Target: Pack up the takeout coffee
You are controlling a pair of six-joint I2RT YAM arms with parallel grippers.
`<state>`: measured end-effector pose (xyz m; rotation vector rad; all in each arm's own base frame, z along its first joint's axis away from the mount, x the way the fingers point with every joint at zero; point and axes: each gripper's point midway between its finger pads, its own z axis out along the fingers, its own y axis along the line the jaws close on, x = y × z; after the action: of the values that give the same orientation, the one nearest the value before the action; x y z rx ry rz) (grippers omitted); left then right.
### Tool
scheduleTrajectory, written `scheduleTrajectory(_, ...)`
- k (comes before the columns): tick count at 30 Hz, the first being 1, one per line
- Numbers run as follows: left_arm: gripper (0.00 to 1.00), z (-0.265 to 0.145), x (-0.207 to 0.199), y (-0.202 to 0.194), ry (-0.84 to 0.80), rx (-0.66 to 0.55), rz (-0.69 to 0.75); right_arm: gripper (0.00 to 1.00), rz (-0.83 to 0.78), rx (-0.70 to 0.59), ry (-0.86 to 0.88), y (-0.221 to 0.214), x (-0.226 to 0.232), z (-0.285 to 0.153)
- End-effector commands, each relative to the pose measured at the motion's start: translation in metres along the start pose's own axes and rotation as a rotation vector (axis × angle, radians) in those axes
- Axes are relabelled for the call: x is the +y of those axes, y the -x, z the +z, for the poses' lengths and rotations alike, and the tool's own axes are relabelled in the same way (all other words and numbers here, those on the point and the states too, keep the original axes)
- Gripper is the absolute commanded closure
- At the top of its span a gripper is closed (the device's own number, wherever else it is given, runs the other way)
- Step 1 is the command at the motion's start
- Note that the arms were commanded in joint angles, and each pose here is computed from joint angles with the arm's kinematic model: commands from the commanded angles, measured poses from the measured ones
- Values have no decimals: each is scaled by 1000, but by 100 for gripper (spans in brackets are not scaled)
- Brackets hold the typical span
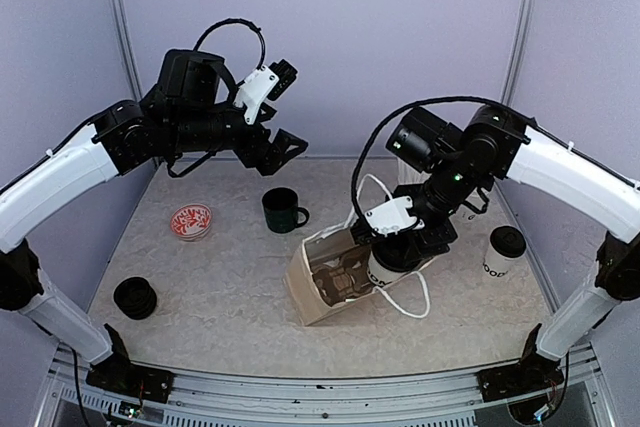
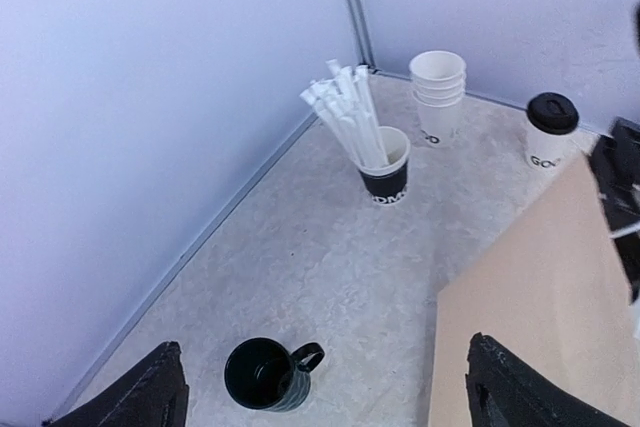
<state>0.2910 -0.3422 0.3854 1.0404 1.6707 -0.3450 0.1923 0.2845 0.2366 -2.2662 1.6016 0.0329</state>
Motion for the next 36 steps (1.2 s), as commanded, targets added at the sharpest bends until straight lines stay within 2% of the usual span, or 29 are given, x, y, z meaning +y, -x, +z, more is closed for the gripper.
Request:
scheduleTrajectory(1, 8, 40, 23, -31, 42, 43, -138, 51, -1, -108, -83, 12, -1, -19)
scheduleTrajectory(7, 17, 92, -9, -86, -79, 171, -209, 51, -30, -191, -112, 21, 9, -18)
scheduleTrajectory(11, 20, 112, -23, -113, -124, 236, -241, 52, -78, -203, -138, 21, 15, -11)
scheduleTrajectory(17, 22, 128, -39, -138, -175, 276, -245, 52, -133, -181, -215, 17, 19, 1)
scheduleTrajectory(24, 22, 144, -54, -152, -241, 299, -239, 53, -140, -97, -262, 4, 23, 17)
scheduleTrajectory(32, 22, 159, -65, -168, -284, 343, -225, 55, -138, -102, -332, 5, 12, 15)
scheduleTrajectory(36, 22, 165, -72, -173, -308, 356, -222, 55, -110, -88, -310, -1, 20, 22)
